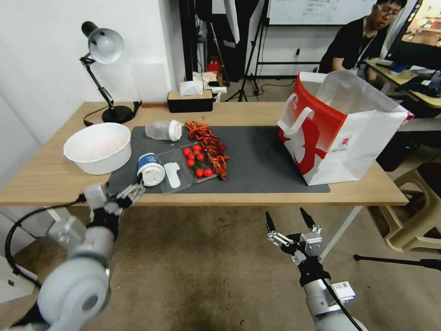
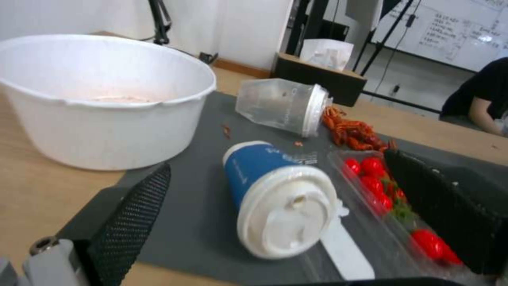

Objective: Pick up the trash from the table and place it into the takeout bag.

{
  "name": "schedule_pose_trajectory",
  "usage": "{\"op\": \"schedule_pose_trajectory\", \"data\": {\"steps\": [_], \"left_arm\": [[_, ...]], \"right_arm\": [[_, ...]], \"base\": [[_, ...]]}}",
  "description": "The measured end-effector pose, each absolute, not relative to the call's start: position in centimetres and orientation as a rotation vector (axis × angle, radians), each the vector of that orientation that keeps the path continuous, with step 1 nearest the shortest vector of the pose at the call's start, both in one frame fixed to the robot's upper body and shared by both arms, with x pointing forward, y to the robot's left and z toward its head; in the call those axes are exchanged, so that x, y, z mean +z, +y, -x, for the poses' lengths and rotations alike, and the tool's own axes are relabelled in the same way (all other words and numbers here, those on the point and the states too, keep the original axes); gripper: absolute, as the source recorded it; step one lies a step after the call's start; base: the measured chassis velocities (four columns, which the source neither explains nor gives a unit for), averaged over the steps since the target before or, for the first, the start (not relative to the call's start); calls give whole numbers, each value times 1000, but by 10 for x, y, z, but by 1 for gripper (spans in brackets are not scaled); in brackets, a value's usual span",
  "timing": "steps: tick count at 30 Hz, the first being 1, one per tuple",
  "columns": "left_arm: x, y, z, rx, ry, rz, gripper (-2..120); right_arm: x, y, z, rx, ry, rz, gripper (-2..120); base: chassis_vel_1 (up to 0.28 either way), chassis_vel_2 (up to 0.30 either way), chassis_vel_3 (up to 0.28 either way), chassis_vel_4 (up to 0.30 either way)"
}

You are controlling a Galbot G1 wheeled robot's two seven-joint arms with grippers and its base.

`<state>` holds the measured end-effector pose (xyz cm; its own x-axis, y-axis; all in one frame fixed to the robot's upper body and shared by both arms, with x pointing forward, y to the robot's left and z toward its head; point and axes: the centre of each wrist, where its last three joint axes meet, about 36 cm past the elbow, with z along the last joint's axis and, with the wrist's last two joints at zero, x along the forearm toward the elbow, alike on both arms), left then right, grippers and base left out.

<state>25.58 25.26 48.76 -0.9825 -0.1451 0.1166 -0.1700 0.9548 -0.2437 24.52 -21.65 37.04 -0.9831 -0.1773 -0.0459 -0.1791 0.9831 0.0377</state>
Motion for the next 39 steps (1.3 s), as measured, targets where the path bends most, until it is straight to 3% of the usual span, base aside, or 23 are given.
{"op": "schedule_pose_trajectory", "data": {"steps": [9, 16, 23, 39], "left_arm": [[507, 273, -322, 468, -2950, -104, 100], [533, 289, -381, 655, -2697, -33, 100], [557, 296, -424, 746, -2597, -53, 100], [565, 286, -456, 547, -2480, -36, 100]], "right_arm": [[373, -216, -237, 60, 3097, 281, 100], [369, -217, -234, 18, 3100, 278, 100], [366, -218, -234, -11, 3092, 271, 100], [364, -219, -235, -37, 3092, 261, 100]], "base": [[0, 0, 0, 0], [0, 0, 0, 0], [0, 0, 0, 0], [0, 0, 0, 0]]}}
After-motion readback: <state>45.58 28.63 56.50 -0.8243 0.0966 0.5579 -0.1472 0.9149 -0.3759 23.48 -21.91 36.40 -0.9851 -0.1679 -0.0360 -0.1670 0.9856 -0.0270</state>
